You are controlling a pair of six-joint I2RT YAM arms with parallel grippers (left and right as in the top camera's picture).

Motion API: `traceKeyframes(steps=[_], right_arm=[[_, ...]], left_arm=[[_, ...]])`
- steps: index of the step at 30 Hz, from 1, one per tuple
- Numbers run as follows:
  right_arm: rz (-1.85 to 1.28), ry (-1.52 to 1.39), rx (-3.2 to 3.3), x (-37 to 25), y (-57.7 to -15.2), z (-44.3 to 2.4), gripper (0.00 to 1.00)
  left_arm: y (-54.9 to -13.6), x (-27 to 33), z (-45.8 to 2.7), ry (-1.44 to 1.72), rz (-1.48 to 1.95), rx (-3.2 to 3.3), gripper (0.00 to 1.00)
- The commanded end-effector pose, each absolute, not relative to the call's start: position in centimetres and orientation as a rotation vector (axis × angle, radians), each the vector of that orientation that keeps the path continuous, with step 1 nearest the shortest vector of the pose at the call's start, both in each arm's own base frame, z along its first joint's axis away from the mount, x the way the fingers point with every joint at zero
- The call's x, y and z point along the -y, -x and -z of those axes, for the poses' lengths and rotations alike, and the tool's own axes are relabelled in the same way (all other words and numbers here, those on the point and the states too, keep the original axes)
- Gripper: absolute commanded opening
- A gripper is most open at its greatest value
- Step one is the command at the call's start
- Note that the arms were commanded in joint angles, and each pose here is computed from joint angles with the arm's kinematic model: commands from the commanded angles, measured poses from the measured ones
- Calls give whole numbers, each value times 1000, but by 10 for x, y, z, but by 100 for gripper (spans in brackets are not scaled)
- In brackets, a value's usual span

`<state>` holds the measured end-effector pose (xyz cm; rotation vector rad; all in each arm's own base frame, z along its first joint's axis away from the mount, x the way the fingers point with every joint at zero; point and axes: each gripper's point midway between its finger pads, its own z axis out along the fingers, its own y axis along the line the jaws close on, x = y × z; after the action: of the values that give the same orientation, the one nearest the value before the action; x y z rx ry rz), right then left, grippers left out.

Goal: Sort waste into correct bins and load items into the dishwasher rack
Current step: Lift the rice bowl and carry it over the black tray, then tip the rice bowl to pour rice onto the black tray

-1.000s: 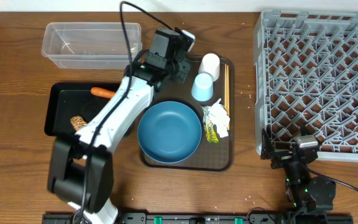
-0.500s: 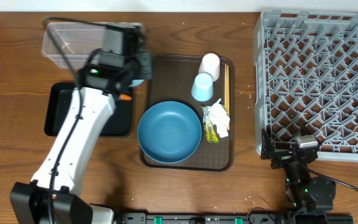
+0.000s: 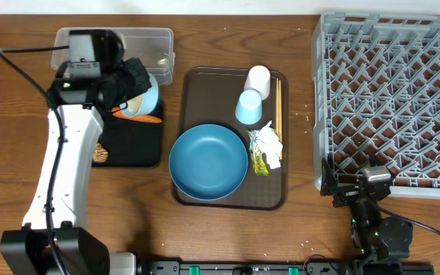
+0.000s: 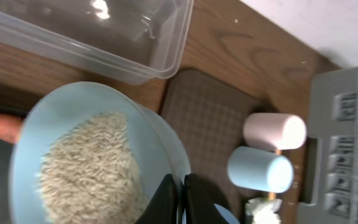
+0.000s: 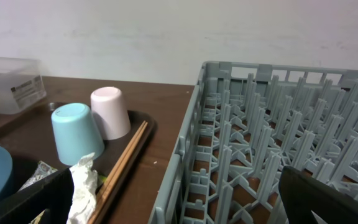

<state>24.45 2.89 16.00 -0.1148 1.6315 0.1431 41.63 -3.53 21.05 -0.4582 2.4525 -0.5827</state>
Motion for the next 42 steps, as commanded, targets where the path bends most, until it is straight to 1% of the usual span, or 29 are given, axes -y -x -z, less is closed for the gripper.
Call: traceKeyframes(steps=[1,8,16,23,34,38,42], right_arm=[[-127,115,-1634,-26,-245,-159,99],[-127,115,-1634,-26,-245,-159,99],[-127,115,-1634,-26,-245,-159,99],[-127,115,-1634,-26,-245,-159,99],[-127,115,-1634,-26,-245,-159,98],[-127,115,-1634,-26,-245,-159,99],[-127,115,-1634,-26,-245,-159,99]], left_arm=[[-405,33,-199,540,691,-2477,6],[-395,13,-177,639,719,-2497,6],[-392,-2,-181,704,998,-2383,6],[-379,-29,-174,821,1118,-2312,6],[-366,-65,-168,889,1257,-2142,6],[-363,-66,-163,913,1262,-2140,6],[-365,-64,-168,878,1288,-2123,6]])
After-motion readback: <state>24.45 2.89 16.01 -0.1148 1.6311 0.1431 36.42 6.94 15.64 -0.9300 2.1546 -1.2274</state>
